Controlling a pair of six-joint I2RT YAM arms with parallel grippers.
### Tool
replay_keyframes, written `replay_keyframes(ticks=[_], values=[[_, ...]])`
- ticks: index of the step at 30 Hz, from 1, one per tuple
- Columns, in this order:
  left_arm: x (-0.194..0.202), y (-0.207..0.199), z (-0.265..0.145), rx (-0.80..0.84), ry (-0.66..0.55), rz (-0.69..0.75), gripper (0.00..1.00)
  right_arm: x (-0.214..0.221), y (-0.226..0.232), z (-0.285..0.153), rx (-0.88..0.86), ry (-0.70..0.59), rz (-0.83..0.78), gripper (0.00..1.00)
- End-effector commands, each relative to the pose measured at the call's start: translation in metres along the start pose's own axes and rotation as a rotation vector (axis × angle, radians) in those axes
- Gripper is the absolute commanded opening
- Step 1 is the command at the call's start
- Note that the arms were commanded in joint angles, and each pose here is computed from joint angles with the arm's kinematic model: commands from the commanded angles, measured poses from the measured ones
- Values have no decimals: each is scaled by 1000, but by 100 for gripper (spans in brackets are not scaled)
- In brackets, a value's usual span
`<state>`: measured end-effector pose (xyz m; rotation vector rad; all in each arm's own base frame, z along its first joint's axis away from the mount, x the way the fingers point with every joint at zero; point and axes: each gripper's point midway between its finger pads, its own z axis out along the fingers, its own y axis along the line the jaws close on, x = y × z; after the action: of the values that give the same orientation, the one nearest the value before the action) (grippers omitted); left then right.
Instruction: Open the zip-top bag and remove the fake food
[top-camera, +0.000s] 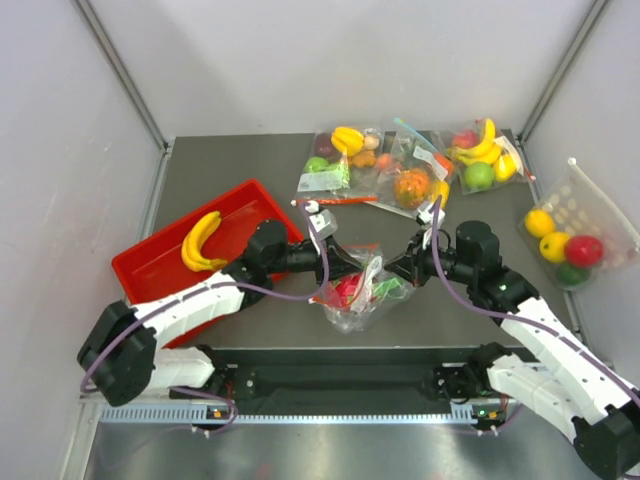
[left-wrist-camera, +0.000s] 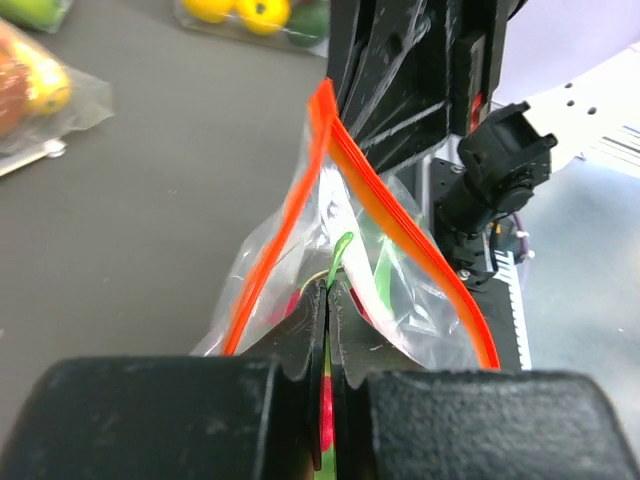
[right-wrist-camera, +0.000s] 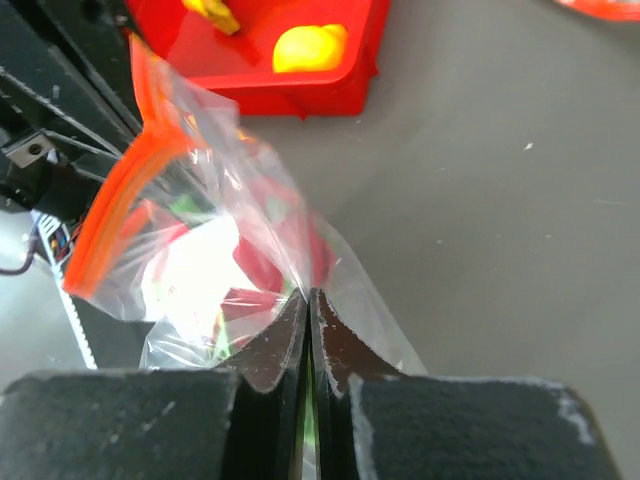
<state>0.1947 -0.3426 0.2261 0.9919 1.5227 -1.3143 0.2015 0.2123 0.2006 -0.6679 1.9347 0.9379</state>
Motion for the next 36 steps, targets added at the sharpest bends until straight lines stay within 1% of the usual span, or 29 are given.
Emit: replay_keyframes(ticks=[1, 4, 8, 12, 21, 23, 24, 25, 26, 27, 28, 30, 31, 32, 34, 36], values=[[-38, 2, -21, -93, -122, 119, 0, -4, -20, -11, 141, -23, -5, 0], [-44, 9, -37, -176, -151, 147, 0, -3, -30, -14, 202, -21, 31, 0], [-41, 31, -54, -327, -120, 142, 0, -1, -36, -14, 224, -17, 57, 0], [-45, 43, -67, -420, -124, 137, 0, -4, -37, -16, 241, -35, 65, 0], [-53, 45, -88, -488, -155, 158, 0, 5, -46, -19, 284, -17, 84, 0], [-53, 40, -86, -460, -163, 154, 0, 7, -46, -18, 273, -16, 79, 0], [-53, 37, -84, -436, -163, 152, 0, 3, -38, -17, 227, -27, 54, 0], [-54, 29, -79, -383, -159, 154, 0, 1, -33, -17, 195, -43, 36, 4], [-55, 26, -76, -360, -157, 142, 0, -2, -20, -19, 129, -64, 16, 12], [-52, 25, -72, -334, -137, 127, 0, -11, -11, -20, 89, -102, -9, 25], [-57, 20, -69, -302, -131, 125, 0, -16, -1, -24, 48, -129, -27, 53], [-57, 9, -62, -224, -113, 94, 0, -21, 12, -27, -16, -149, -50, 69], [-65, 3, -60, -193, -120, 92, 0, -24, 16, -30, -24, -166, -63, 76], [-66, -6, -59, -148, -116, 76, 0, -25, 16, -32, -22, -173, -70, 77], [-77, -13, -57, -117, -121, 71, 0, -29, 21, -34, -41, -192, -84, 80], [-80, -20, -59, -89, -109, 50, 0, -29, 35, -37, -111, -198, -97, 82]])
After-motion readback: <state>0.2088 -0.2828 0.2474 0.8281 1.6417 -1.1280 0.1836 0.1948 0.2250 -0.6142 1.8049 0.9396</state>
